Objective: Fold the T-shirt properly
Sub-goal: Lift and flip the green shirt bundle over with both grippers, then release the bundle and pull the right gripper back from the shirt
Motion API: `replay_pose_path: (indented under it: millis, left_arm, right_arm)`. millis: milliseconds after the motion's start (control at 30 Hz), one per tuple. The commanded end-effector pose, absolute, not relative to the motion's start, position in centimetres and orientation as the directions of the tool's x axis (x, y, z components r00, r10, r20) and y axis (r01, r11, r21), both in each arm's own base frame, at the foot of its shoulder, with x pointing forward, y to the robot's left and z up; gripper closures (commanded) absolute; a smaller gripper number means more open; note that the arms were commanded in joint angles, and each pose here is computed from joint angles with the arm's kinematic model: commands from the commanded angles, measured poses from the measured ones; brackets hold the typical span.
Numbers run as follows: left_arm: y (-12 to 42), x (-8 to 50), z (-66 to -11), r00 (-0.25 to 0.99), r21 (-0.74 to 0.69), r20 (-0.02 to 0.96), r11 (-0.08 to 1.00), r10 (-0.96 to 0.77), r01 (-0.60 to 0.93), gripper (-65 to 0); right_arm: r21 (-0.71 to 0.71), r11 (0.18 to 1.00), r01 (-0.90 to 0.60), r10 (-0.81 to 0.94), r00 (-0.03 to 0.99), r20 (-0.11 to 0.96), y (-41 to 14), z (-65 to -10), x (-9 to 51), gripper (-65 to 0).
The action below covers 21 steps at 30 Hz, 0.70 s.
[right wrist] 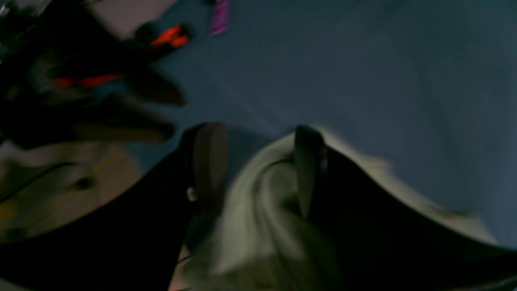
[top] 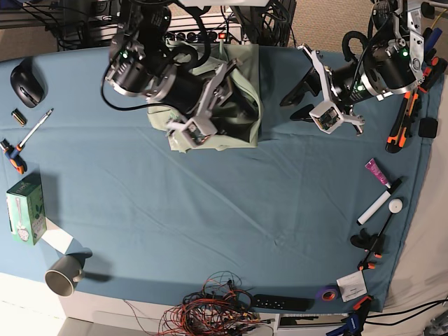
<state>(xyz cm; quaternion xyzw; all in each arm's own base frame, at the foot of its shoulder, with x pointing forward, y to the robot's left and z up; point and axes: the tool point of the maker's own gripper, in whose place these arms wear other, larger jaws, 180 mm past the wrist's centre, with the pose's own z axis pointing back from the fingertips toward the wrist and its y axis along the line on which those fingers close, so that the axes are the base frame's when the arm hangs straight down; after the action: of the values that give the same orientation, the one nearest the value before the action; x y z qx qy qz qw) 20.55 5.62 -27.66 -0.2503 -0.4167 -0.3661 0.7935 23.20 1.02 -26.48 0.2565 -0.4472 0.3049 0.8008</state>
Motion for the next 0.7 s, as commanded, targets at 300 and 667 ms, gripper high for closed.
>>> replay_pose_path:
  millis: [300, 667]
  left_arm:
    - [4.3, 20.3, -25.7, 0.356, -0.138, 0.889, 0.571, -0.290, 0.809, -18.5]
    - [3.6, 17.7, -29.5, 0.572, -0.294, 0.786, 0.672, -0.234, 0.679, -37.4]
  right_arm:
    - [-0.179, 0.916, -0.359, 0.333, 0.432, 0.838, -11.6, -26.5, 27.6, 0.0]
    - [-0.256, 0.964, -0.076, 0.257, 0.523, 0.813, -24.4, -28.1, 29.4, -11.6]
